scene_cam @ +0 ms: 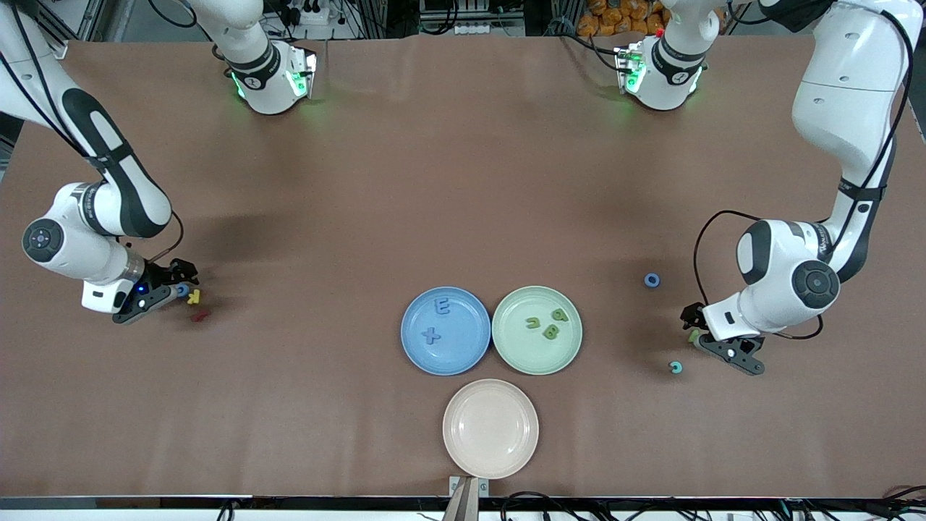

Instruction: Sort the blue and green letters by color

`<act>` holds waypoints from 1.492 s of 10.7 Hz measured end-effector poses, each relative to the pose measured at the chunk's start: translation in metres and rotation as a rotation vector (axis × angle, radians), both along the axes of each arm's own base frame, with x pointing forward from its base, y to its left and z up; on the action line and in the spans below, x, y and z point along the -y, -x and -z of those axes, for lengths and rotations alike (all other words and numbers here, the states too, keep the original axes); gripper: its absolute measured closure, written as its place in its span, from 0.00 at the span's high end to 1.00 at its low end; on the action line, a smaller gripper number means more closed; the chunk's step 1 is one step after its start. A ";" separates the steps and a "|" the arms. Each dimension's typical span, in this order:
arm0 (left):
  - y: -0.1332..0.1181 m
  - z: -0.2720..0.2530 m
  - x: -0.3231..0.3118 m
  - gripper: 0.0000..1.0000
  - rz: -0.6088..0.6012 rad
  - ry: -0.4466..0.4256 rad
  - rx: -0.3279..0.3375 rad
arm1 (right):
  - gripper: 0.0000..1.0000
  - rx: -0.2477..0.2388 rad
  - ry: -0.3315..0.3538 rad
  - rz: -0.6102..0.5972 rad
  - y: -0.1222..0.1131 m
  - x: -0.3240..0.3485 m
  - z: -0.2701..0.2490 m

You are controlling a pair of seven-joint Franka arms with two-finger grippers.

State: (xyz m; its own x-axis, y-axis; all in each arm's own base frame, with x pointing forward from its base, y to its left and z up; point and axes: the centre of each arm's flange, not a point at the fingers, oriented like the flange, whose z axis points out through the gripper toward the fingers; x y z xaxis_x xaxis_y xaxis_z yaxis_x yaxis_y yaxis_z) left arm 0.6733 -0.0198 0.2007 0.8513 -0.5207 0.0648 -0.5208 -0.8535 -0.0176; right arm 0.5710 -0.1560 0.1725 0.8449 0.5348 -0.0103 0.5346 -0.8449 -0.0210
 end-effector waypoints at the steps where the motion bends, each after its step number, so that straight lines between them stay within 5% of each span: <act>1: 0.001 0.005 0.001 1.00 0.001 0.003 0.002 | 1.00 0.007 -0.003 0.000 0.000 0.000 0.003; 8: 0.007 0.026 0.004 1.00 0.003 0.016 0.023 | 1.00 0.013 -0.010 0.001 0.001 0.000 0.010; 9: 0.008 0.029 0.004 0.96 0.004 0.017 0.022 | 1.00 0.013 -0.010 0.001 0.001 0.001 0.010; 12: 0.007 0.024 0.004 0.53 0.004 0.017 0.032 | 0.92 0.018 -0.007 -0.020 0.001 0.007 0.008; 14: 0.007 0.020 0.005 0.33 0.005 0.017 0.036 | 0.71 0.031 -0.001 -0.067 -0.001 0.014 0.004; 16: 0.007 0.021 0.004 0.33 0.001 0.017 0.036 | 0.40 0.040 0.005 -0.084 -0.002 0.020 -0.001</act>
